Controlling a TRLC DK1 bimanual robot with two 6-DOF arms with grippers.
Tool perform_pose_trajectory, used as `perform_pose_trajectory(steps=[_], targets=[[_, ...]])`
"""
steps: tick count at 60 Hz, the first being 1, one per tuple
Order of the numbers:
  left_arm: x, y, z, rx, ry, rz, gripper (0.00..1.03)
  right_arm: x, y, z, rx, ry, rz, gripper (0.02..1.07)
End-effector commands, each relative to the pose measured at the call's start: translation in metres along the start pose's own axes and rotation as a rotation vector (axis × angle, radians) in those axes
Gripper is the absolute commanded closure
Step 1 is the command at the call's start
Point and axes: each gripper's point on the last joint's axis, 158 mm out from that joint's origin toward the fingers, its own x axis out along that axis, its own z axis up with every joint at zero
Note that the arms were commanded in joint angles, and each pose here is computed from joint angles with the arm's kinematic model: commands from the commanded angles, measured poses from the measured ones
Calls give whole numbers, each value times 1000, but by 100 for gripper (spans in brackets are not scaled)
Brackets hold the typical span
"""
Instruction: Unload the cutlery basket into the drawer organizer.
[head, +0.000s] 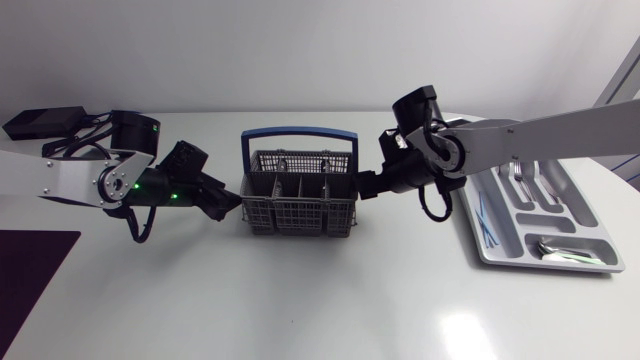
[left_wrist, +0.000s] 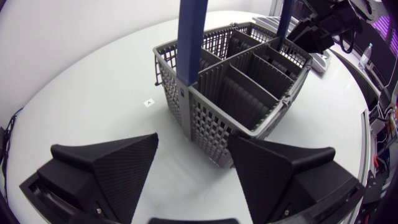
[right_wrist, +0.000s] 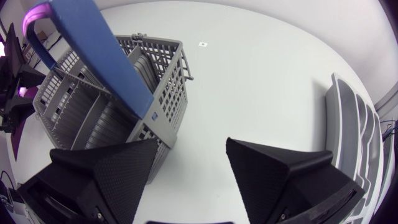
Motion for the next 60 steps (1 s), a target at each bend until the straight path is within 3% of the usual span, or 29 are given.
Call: perform_pose_trajectory(steps=[1, 31, 34, 43, 60], targets=[[-3, -4, 0, 13, -17, -17, 24, -4, -2, -11, 16, 21, 0, 17], [-8, -15, 2, 33, -24, -26, 23, -9, -18, -19, 25, 27, -37, 9], [-10, -13, 2, 30, -27, -21, 17, -11, -21, -19, 27, 25, -43, 7], [-26, 0, 5, 20, -52, 22, 7, -21, -31, -19, 34, 9, -59, 7], [-72, 22, 16, 3, -132, 134, 5, -65, -49, -10, 20, -83, -121, 7]])
